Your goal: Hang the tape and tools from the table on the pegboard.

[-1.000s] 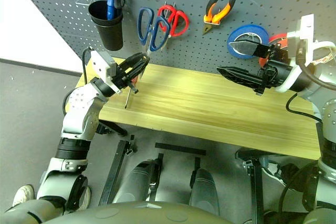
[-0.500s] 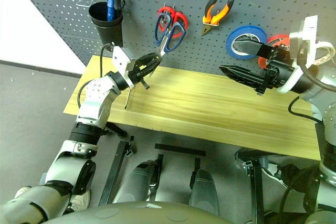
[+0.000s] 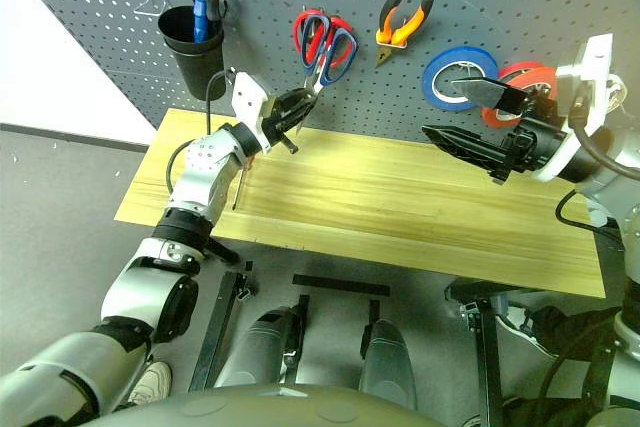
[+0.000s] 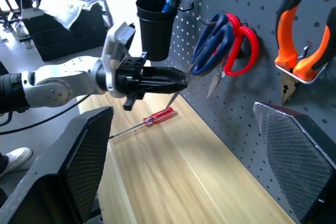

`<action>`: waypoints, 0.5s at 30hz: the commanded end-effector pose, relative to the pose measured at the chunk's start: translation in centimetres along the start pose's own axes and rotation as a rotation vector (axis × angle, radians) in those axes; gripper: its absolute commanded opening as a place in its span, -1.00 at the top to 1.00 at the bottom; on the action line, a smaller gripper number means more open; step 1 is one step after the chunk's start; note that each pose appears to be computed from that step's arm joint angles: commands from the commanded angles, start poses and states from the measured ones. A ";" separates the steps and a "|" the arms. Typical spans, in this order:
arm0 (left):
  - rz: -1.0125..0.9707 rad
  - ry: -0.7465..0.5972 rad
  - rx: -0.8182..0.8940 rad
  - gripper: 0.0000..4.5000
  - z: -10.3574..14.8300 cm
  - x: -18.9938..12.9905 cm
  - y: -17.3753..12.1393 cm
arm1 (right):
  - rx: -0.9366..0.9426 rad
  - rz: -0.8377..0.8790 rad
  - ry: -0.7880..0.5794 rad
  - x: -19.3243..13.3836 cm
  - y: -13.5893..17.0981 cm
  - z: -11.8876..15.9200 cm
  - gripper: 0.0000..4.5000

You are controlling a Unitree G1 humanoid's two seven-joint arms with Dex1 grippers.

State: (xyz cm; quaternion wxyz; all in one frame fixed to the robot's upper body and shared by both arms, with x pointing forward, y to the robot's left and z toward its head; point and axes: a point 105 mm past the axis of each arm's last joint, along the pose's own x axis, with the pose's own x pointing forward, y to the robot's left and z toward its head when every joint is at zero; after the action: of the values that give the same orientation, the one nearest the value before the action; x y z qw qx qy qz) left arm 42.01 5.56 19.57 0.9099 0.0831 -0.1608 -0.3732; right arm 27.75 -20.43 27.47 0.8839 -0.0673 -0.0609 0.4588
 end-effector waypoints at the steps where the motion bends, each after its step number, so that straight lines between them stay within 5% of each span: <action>1: 0.051 -0.051 0.038 0.73 1.8 0.8 1.0 | -0.034 -0.001 -0.018 -0.1 0.0 1.1 -1.00; 6: 0.089 -0.035 0.016 0.73 1.3 0.8 1.3 | -0.033 -0.003 -0.014 0.2 -0.2 1.0 -1.00; 15: 0.146 -0.030 0.014 -0.58 1.2 0.8 2.0 | -0.025 -0.016 -0.025 0.2 -0.7 1.2 -1.00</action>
State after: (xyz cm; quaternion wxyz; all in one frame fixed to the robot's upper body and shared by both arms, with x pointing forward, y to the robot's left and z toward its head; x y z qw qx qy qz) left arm 43.34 6.27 19.78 0.9334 0.0713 -0.1558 -0.3154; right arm 28.57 -20.60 27.52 0.8874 -0.0557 -0.0577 0.4540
